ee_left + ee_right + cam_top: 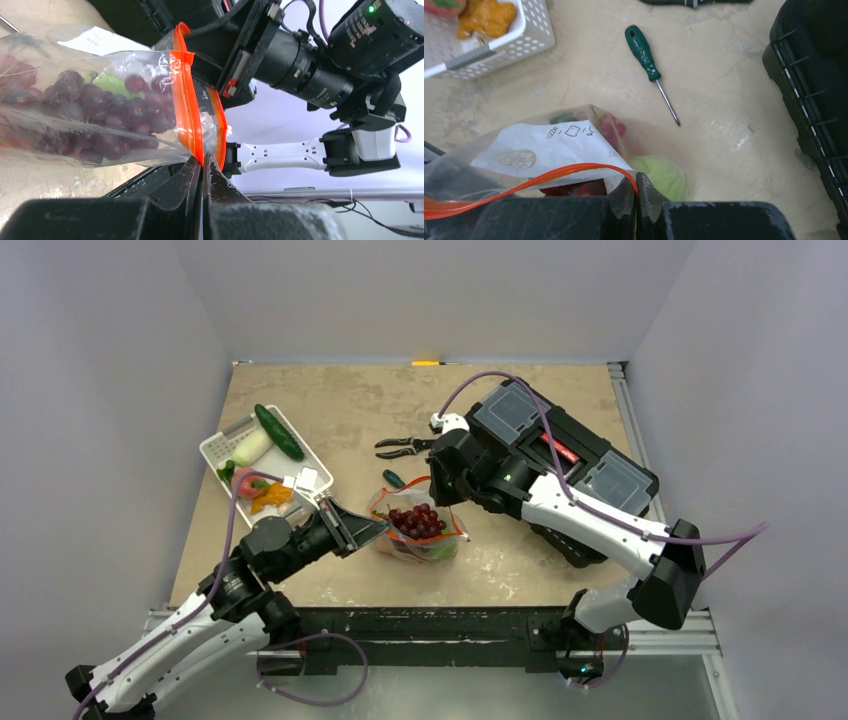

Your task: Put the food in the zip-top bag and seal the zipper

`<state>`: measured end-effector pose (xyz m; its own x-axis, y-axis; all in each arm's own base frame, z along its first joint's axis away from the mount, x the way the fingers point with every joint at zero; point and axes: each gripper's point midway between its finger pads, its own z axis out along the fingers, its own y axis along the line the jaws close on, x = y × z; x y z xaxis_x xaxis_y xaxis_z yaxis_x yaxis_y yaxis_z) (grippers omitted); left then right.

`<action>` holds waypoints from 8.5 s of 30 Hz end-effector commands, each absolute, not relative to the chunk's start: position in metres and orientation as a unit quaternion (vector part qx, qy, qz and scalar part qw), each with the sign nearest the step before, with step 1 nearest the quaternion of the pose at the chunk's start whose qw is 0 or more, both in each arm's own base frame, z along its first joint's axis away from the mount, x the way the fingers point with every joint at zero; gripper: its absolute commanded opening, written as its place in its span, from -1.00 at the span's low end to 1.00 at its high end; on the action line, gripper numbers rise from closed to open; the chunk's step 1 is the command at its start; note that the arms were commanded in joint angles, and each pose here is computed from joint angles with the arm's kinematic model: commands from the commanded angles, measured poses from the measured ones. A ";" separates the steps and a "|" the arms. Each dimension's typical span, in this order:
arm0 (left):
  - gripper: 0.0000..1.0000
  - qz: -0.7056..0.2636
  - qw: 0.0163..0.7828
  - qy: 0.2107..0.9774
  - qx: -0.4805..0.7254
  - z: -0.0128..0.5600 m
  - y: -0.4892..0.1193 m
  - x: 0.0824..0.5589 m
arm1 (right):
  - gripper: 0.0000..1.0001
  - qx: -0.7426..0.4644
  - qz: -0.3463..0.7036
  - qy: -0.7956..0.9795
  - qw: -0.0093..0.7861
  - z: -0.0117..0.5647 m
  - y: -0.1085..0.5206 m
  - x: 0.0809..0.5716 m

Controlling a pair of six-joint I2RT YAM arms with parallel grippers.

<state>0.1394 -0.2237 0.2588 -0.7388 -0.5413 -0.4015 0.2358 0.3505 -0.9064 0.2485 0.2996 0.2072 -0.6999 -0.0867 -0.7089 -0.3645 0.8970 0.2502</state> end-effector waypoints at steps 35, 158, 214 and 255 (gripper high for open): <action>-0.07 -0.334 0.463 0.812 0.125 0.299 -0.188 0.155 | -1.00 -0.139 0.298 0.830 0.450 0.290 0.275 0.218; -1.00 -0.439 0.662 0.597 0.114 0.406 -0.200 0.253 | -1.00 0.002 0.412 0.794 0.447 0.328 0.278 0.212; 1.00 -0.298 0.580 0.675 0.346 0.262 -0.283 0.166 | -1.00 -0.025 0.463 0.763 0.449 0.339 0.275 0.191; -0.89 -0.350 0.362 0.845 0.182 0.194 -0.263 0.123 | -1.00 -0.054 0.459 0.768 0.443 0.336 0.285 0.192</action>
<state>0.1259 -0.2530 0.1841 -0.6862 0.0651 -0.7245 0.5175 0.7436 -0.4234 0.1864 0.2765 0.2851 -0.6732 0.2473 -0.6969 -0.4126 0.6565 0.6315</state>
